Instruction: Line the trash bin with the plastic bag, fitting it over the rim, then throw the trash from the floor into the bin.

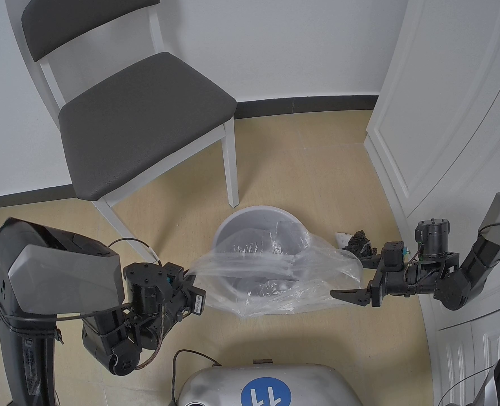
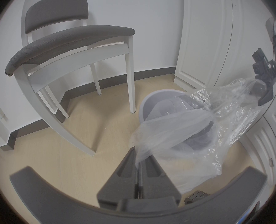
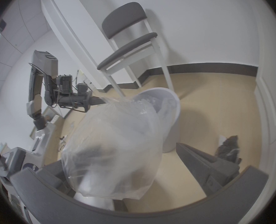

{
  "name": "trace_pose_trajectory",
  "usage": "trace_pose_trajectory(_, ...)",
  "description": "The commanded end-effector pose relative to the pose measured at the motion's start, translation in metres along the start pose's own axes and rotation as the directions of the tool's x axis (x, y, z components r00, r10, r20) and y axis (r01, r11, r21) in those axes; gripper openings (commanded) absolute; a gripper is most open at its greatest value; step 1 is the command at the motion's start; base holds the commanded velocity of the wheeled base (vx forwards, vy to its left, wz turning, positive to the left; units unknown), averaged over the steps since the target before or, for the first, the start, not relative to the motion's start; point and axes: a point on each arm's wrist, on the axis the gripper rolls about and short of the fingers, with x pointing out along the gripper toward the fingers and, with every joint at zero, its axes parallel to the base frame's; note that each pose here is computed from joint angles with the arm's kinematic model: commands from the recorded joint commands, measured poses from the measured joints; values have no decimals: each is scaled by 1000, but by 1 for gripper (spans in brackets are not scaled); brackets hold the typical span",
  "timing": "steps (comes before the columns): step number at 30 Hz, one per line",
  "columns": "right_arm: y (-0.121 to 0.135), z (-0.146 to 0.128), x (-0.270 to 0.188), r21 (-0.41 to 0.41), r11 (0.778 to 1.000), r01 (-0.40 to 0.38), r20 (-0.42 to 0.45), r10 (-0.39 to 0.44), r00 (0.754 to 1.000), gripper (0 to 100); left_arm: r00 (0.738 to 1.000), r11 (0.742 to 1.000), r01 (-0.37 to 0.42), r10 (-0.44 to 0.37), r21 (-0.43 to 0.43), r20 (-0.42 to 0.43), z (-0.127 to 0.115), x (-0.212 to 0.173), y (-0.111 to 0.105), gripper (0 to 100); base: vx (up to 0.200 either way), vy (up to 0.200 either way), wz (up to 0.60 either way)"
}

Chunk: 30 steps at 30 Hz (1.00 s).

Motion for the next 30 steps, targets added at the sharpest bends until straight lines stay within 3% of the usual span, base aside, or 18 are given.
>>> trace_pose_trajectory(1,-11,-22,6,88,993,-81,18,80,997,100,1000,1000,-1,1,1,-18,-3,-3,1,0,0,0,0)
trace_pose_trajectory(5,-31,-29,-9,168,972,-161,97,146,984,100,999,1000,-21,21,-3,-35,-7,-3,8,0,0,0,0)
trace_pose_trajectory(9,-56,-38,-28,209,959,-189,157,158,975,100,998,999,-40,40,-9,-48,-10,-2,15,0,0,0,0)
trace_pose_trajectory(15,-73,-40,-53,264,927,-266,226,208,952,100,996,999,-54,54,-5,-67,-14,-3,22,0,0,0,0)
trace_pose_trajectory(23,-85,-45,-64,268,931,-248,257,179,950,100,991,995,-97,96,-14,-98,-22,0,36,0,0,0,0)
trace_pose_trajectory(30,-87,-39,-69,254,938,-237,284,161,945,100,992,997,-77,76,-9,-98,-21,-4,31,0,0,0,0)
